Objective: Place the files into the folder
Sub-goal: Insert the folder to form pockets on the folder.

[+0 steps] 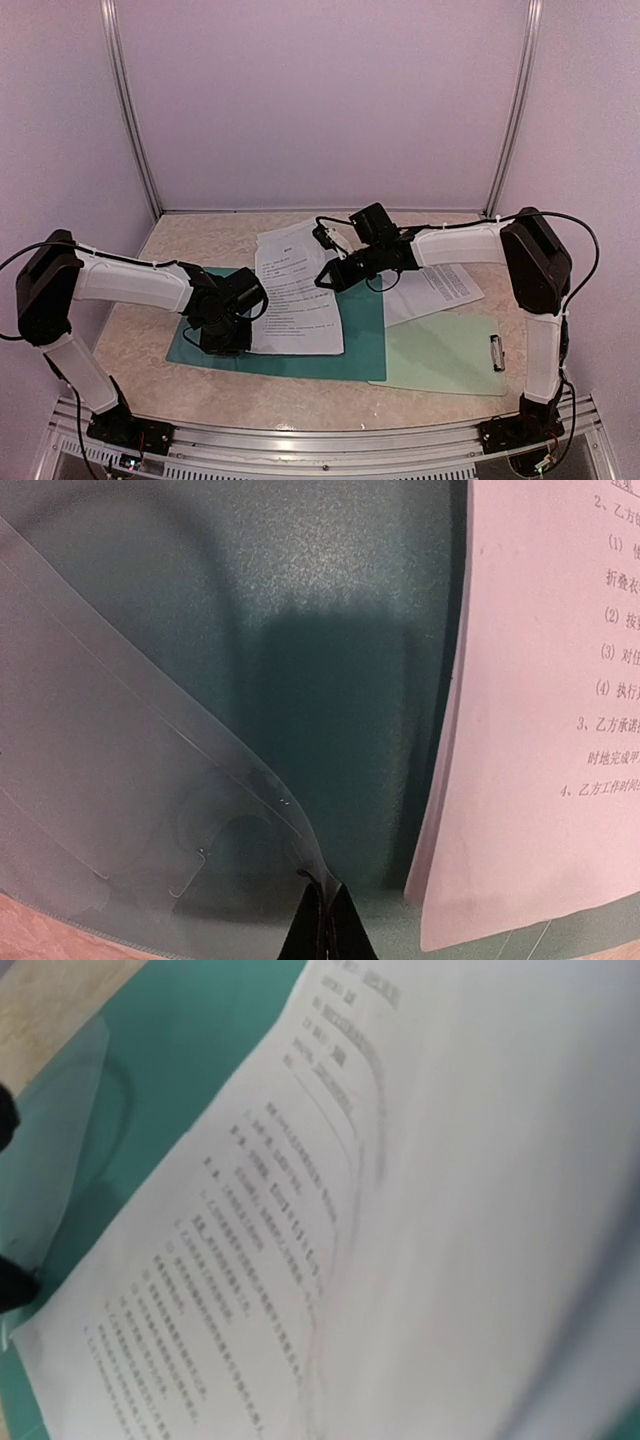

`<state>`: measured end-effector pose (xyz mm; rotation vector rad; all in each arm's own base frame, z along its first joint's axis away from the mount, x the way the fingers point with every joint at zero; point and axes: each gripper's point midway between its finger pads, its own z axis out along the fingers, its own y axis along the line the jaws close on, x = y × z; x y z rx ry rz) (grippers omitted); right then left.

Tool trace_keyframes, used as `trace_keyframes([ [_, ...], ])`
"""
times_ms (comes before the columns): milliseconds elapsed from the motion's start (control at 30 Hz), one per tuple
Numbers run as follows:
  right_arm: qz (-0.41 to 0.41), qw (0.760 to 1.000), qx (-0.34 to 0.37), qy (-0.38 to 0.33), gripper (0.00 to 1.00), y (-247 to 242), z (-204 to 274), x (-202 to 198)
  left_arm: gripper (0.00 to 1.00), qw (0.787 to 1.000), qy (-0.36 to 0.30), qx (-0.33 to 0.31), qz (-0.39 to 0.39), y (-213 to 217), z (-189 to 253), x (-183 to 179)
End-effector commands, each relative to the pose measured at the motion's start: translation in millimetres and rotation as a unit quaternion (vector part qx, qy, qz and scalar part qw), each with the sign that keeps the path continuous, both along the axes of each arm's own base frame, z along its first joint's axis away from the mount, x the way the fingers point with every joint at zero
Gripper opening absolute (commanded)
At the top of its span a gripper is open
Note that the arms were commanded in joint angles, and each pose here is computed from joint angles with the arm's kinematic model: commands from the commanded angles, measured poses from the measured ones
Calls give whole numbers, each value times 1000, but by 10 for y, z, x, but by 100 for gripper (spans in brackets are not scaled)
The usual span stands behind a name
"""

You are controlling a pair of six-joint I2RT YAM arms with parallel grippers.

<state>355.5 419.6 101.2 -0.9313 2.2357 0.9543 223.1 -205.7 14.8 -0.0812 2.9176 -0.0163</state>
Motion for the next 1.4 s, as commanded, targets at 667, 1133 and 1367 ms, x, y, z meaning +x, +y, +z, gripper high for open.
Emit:
trace_keyframes([
  [667,-3,998,-27,-60,0,147,336,68,0,996,-82,-45,-13,-181,117,85],
  [1133,29,999,15,-41,0,340,404,-18,0,996,-75,-41,-21,-253,82,66],
  [1367,40,998,38,-30,0,422,438,-46,0,996,-70,-39,-27,-276,53,55],
])
